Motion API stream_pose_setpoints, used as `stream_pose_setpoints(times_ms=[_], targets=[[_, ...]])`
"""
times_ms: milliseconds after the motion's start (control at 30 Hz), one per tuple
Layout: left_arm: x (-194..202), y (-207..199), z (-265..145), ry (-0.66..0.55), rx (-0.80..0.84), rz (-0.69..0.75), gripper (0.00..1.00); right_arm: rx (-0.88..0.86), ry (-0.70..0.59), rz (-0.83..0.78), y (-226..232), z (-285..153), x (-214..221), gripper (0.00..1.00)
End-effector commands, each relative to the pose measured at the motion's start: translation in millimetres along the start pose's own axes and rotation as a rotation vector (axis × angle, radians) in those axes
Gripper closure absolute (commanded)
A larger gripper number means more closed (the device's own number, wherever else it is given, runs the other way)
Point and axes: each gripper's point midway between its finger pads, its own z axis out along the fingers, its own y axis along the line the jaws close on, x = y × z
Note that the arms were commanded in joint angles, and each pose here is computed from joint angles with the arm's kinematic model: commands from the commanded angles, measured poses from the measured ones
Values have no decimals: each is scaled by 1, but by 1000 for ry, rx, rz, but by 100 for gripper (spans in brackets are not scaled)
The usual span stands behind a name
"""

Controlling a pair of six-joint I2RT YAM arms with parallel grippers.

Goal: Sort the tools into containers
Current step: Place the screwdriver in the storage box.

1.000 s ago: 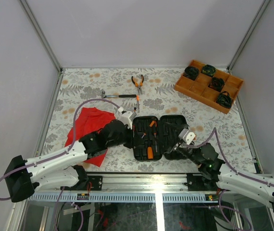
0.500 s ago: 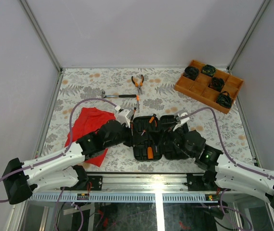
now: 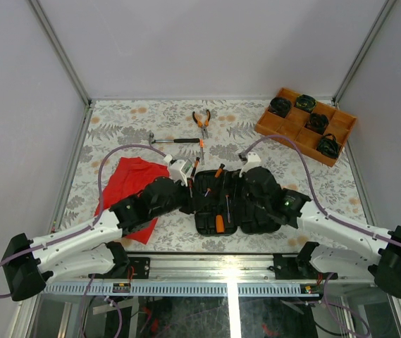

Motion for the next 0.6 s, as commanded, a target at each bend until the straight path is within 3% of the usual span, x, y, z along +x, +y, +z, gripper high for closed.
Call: stream_pose_setpoints(times_ms=[0, 100, 200, 467, 567], targets=[[-18, -8, -4, -77, 29, -24, 100, -74, 61, 290, -8, 1, -13, 5], [-17, -7, -5, -81, 28, -27, 100, -171, 34, 388, -9, -1, -23, 1], [-15, -6, -4, -73, 26, -24, 100, -203, -21, 384, -6, -6, -34, 1], [-18, -9, -2, -83, 42, -37, 100, -144, -188, 360, -24, -23, -53, 0], [-16, -11, -1, -85, 54, -38, 100, -123, -256, 374, -27, -32, -68, 5]])
